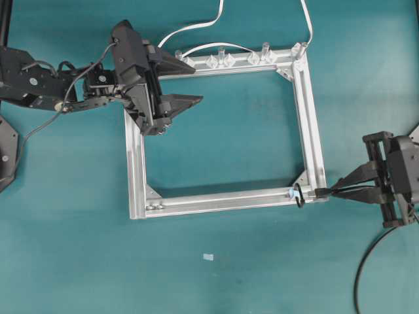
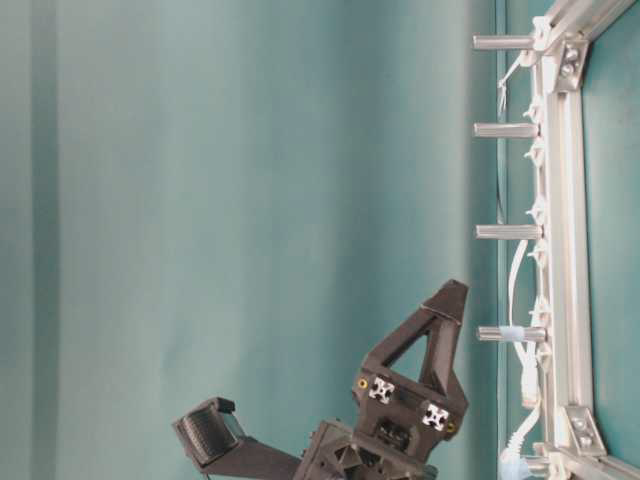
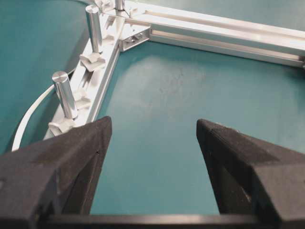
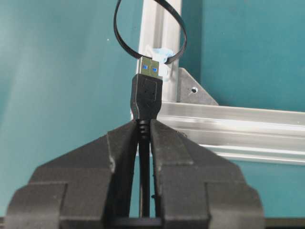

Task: Insert the wire through the string loop located on the right side.
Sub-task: 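Push the USB plug through the black zip-tie loop leftward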

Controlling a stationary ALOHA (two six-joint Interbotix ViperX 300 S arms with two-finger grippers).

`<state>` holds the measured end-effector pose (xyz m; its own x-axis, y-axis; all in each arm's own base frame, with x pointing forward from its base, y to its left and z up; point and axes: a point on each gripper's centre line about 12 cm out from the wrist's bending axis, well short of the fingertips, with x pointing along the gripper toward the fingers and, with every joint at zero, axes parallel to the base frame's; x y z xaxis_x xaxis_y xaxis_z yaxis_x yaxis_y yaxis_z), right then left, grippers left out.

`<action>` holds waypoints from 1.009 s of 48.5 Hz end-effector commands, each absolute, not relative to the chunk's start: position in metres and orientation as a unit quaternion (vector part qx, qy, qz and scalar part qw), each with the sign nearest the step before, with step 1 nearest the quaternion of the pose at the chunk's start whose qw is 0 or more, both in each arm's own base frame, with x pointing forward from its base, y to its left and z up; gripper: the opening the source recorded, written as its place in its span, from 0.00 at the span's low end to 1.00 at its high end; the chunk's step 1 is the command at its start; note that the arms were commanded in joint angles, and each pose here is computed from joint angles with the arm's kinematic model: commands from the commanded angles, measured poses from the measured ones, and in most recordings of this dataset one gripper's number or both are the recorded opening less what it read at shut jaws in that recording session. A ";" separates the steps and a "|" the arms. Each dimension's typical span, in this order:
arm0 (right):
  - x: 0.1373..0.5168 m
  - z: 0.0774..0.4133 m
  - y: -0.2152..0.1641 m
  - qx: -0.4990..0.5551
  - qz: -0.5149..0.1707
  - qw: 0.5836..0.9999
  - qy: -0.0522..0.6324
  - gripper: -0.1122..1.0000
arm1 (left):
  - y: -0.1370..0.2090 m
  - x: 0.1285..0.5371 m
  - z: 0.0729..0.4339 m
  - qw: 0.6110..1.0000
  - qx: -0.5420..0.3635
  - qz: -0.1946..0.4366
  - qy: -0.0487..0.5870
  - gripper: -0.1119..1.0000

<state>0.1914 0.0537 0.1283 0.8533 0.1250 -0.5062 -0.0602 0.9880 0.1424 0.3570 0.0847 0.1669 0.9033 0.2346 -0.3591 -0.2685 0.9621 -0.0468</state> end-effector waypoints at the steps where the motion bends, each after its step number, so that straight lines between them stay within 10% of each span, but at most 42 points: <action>1: 0.199 0.137 0.056 0.063 0.049 0.965 0.250 0.20 | 0.084 0.362 0.182 0.979 -0.045 0.127 0.156 0.76; 49: 0.252 0.128 0.075 0.035 0.035 0.964 0.263 0.20 | 0.083 0.362 0.182 0.979 -0.044 0.125 0.156 0.76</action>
